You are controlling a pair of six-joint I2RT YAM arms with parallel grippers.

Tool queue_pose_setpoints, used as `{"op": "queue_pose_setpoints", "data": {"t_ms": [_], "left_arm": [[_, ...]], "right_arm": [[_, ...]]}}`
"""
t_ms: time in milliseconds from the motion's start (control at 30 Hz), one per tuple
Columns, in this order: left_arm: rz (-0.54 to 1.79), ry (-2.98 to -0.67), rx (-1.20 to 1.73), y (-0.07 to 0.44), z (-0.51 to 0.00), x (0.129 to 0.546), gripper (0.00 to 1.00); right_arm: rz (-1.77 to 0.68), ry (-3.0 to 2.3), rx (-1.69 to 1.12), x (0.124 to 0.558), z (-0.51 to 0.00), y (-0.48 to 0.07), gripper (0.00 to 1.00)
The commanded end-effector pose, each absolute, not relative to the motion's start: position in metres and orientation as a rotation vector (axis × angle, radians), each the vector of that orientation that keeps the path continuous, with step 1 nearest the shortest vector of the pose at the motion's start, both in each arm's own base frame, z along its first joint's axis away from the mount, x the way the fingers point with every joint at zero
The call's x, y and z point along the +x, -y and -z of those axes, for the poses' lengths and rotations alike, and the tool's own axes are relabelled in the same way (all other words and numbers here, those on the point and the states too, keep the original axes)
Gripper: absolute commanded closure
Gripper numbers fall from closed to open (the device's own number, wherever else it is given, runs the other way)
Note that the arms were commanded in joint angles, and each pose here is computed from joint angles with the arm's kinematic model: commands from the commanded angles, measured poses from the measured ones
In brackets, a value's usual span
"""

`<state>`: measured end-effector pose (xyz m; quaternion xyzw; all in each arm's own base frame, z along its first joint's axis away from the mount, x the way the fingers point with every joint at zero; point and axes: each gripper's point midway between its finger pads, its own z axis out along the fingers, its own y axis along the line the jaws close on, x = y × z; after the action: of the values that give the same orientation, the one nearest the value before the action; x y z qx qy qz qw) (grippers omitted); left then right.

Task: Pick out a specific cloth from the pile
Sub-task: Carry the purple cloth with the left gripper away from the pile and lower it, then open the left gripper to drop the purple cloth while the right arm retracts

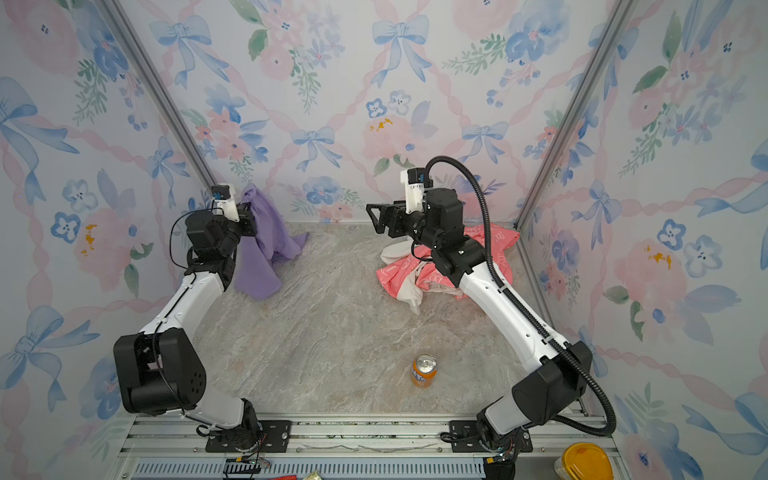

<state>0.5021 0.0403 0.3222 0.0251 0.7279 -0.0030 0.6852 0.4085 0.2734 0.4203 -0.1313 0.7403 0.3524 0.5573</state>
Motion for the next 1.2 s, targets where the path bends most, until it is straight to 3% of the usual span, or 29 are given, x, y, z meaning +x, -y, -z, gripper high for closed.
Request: {"op": "queue_pose_setpoints", "data": {"t_ms": [0, 200, 567, 833, 1033, 1167], "left_arm": [[0.078, -1.700, 0.022, -0.037, -0.280, 0.501, 1.00], [0.241, -1.877, -0.046, -0.022, -0.196, 0.488, 1.00], [0.397, -2.198, -0.246, -0.014, -0.087, 0.469, 1.00], [0.432, -2.345, -0.333, -0.012, -0.041, 0.459, 0.99], [0.474, -2.358, -0.298, -0.006, -0.041, 0.462, 0.85], [0.457, -2.266, -0.210, -0.003, -0.082, 0.472, 0.64]], "right_arm": [[-0.851, -1.739, -0.323, 0.411, -0.427, -0.278, 0.10], [-0.885, -1.754, -0.314, 0.417, -0.422, -0.284, 0.08], [-0.911, -1.785, -0.312, 0.415, -0.412, -0.292, 0.06], [-0.906, -1.803, -0.315, 0.408, -0.405, -0.289, 0.05], [-0.880, -1.831, -0.316, 0.403, -0.396, -0.284, 0.04], [-0.854, -1.836, -0.313, 0.400, -0.390, -0.278, 0.01]]}}
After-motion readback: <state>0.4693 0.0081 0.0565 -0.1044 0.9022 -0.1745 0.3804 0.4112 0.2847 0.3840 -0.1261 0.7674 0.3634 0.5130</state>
